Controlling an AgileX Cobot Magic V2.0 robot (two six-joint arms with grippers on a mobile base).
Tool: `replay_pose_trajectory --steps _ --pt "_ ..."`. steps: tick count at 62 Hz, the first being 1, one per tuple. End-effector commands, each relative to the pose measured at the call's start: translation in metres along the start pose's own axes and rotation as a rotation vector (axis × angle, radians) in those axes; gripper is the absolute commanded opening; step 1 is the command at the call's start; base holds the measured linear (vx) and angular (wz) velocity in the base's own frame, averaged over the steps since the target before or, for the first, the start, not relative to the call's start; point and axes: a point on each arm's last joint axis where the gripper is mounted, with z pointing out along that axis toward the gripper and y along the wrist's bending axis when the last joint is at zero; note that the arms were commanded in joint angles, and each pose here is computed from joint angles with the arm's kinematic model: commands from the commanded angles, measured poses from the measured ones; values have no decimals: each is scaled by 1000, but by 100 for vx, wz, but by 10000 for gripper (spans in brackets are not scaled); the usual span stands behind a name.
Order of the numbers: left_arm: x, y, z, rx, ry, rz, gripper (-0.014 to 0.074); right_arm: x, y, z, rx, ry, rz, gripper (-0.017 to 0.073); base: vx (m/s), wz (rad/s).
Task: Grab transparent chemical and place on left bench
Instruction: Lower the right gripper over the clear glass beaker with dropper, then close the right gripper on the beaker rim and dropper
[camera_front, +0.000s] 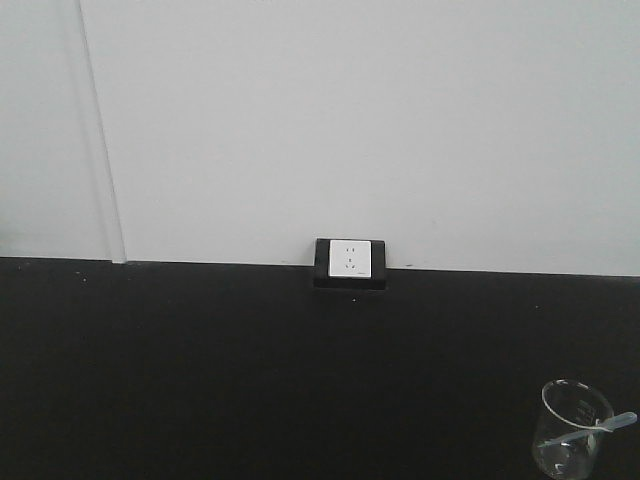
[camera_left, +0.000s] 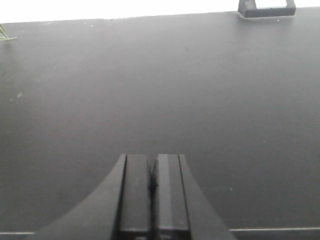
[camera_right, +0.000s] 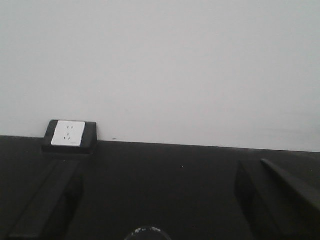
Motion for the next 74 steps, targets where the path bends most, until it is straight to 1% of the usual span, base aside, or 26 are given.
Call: replay_pose_trajectory --steps 1,3,9,14,19,23,27,32,37,46,52,58,61,68,74 --pt "-3 0 -1 -2 -81 -9 -3 -20 -4 2 32 -201 26 729 0 0" --pt "-3 0 -1 -2 -81 -9 -3 -20 -4 4 41 -245 31 727 0 0" --pt "-3 0 -1 -2 -81 -9 -3 -7 -7 12 82 -368 58 716 0 0" --pt "-3 0 -1 -2 -81 -9 -3 10 -10 20 115 -411 95 701 0 0" --pt "-3 0 -1 -2 -81 -9 -3 32 -13 32 150 -389 161 679 0 0" --pt "-3 0 -1 -2 -81 -9 -3 51 -14 43 170 -340 185 659 0 0" --pt "-3 0 -1 -2 -81 -9 -3 65 -14 54 179 -306 185 634 0 0" --pt "-3 0 -1 -2 -81 -9 -3 80 -14 68 190 -284 170 605 0 0" --pt "-3 0 -1 -2 -81 -9 -3 95 -13 80 195 -259 176 574 0 0" --pt "-3 0 -1 -2 -81 -9 -3 124 -10 99 171 -198 174 538 0 0" --pt "-3 0 -1 -2 -81 -9 -3 141 -7 108 155 -188 192 530 0 0" --pt "-3 0 -1 -2 -81 -9 -3 153 -5 114 136 -235 220 530 0 0" --pt "-3 0 -1 -2 -81 -9 -3 161 -4 119 127 -219 233 530 0 0" --pt "-3 0 -1 -2 -81 -9 -3 176 -2 128 116 -167 227 530 0 0" --pt "-3 0 -1 -2 -81 -9 -3 181 -1 134 112 -155 224 530 0 0"
